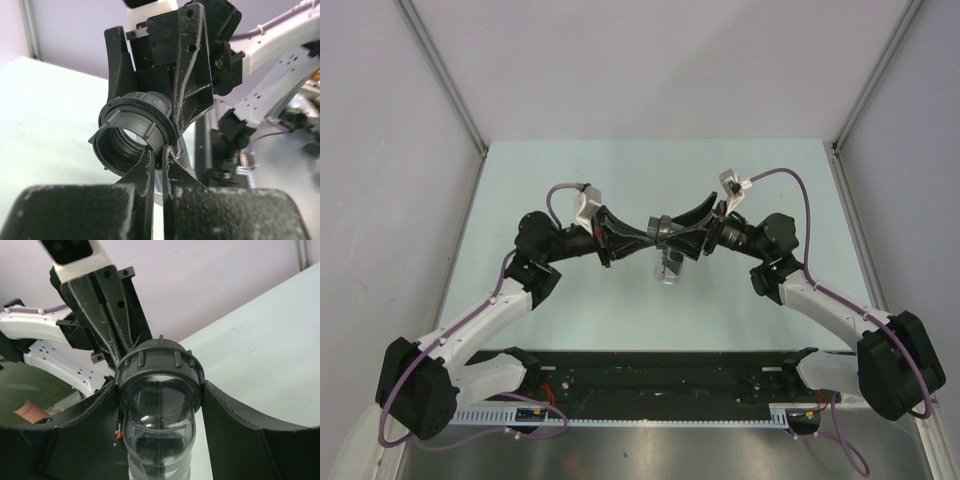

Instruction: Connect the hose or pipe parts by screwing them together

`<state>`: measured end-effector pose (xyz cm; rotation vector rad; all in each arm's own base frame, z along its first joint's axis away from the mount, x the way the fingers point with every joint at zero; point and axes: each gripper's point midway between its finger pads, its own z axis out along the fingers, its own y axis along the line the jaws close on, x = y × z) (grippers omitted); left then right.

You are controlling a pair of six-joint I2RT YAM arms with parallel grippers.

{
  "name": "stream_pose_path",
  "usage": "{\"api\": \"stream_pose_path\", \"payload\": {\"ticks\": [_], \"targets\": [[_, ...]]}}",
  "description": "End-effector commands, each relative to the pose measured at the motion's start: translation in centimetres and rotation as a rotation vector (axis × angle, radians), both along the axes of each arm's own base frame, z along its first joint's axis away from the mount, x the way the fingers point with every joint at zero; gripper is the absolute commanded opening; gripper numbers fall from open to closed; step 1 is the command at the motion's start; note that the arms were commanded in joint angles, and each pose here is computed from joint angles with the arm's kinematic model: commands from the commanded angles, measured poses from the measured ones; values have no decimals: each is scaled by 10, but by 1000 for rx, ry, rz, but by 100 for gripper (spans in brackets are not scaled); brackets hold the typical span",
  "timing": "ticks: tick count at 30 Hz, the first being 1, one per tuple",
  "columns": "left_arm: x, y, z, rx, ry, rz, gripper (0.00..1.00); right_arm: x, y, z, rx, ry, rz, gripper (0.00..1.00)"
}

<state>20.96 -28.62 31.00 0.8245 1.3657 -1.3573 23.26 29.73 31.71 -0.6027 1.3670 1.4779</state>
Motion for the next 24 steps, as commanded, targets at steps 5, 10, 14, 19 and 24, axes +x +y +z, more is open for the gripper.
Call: {"api": "stream_pose_path", "payload": {"ticks": [5,10,14,19,24], "targets": [[25,1,-49,202,-509,104,0,-32,-5,73,199,-8,164,0],[39,4,-48,266,-681,204,0,-36,-4,72,200,8,199,0],[53,8,-39,293,-721,290,19,-36,-4,68,182,-8,203,0],[44,18,-30,264,-715,327,61,-31,-15,75,176,-105,151,0],[25,36,-12,165,-611,388,77,-16,-24,70,119,-198,69,0]]}}
